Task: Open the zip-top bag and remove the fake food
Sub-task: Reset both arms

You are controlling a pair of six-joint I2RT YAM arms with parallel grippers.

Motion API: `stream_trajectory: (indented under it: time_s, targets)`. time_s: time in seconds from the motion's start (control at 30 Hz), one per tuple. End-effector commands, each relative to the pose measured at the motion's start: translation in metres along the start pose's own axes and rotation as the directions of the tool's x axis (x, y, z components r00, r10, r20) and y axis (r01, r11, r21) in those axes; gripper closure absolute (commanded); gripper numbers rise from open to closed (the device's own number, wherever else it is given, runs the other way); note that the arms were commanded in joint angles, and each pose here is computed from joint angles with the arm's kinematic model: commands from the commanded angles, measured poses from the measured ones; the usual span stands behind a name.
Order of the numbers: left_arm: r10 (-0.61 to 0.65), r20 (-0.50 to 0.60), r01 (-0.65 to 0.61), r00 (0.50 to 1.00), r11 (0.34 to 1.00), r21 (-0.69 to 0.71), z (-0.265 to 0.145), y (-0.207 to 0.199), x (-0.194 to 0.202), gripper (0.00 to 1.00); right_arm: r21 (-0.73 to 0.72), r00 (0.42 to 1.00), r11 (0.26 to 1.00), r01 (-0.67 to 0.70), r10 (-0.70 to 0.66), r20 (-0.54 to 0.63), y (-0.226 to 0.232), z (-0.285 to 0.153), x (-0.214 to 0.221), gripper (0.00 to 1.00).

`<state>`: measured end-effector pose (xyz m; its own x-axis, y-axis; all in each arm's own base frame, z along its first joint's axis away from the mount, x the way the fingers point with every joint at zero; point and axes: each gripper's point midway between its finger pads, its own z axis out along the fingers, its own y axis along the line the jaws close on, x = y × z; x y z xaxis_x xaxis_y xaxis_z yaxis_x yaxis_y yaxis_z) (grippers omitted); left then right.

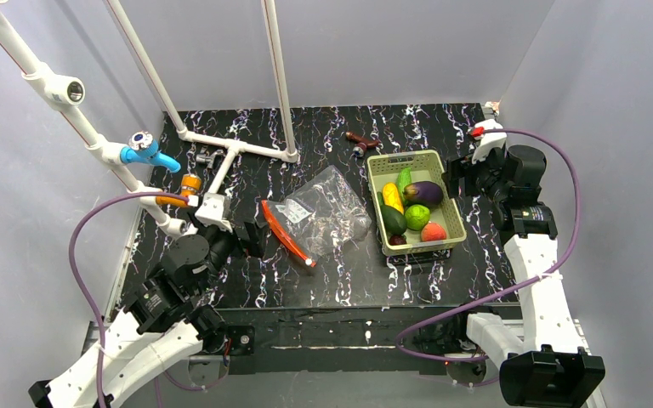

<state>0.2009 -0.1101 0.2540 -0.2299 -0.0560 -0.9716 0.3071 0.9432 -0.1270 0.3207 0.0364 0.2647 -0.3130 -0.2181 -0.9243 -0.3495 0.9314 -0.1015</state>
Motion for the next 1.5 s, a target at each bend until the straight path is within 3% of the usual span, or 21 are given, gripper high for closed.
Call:
stream_trajectory:
  time_s: [0.0,0.17,0.3,0.5,0.53,0.7,1.27,1.47]
  targets:
    - [0.027,0.043,-0.027,0.999,1.0,-0.009,0.01,-0.001,-0.004,0.01,-0.005,0.998,1.0,0.025,-0.025,0.06,0.001,-0.008,-0.023,0.16]
    - [0.025,0.053,-0.023,0.998,0.999,-0.037,0.025,0.001,0.009,0.01,-0.011,0.999,1.0,0.016,-0.016,0.037,0.002,-0.008,-0.017,0.16]
    - [-0.051,0.072,0.045,0.996,0.996,0.082,0.037,-0.026,0.012,0.01,-0.011,0.999,1.0,0.016,-0.016,0.036,0.002,-0.008,-0.017,0.16]
    - [0.05,0.05,-0.051,0.998,0.998,0.031,0.063,-0.019,0.029,0.0,-0.009,0.999,1.0,0.019,-0.018,0.044,0.002,-0.008,-0.017,0.16]
    - [0.054,0.052,-0.056,0.997,0.998,0.031,0.066,-0.017,0.026,0.01,0.126,1.0,0.992,0.015,-0.017,0.011,-0.022,-0.01,-0.011,0.16]
    - [0.043,0.062,-0.044,0.997,0.999,0.025,0.075,-0.006,0.008,0.0,0.129,0.999,0.991,0.018,-0.021,0.024,-0.022,-0.01,-0.013,0.16]
    - [-0.024,0.057,0.016,0.998,0.991,0.136,0.05,-0.022,-0.014,0.0,0.124,1.0,0.992,0.013,-0.014,0.003,-0.021,-0.009,-0.008,0.16]
    - [-0.154,0.111,0.112,0.982,0.942,0.317,0.036,-0.056,-0.037,0.0,0.114,0.999,0.993,0.006,-0.002,-0.033,-0.019,-0.007,0.002,0.16]
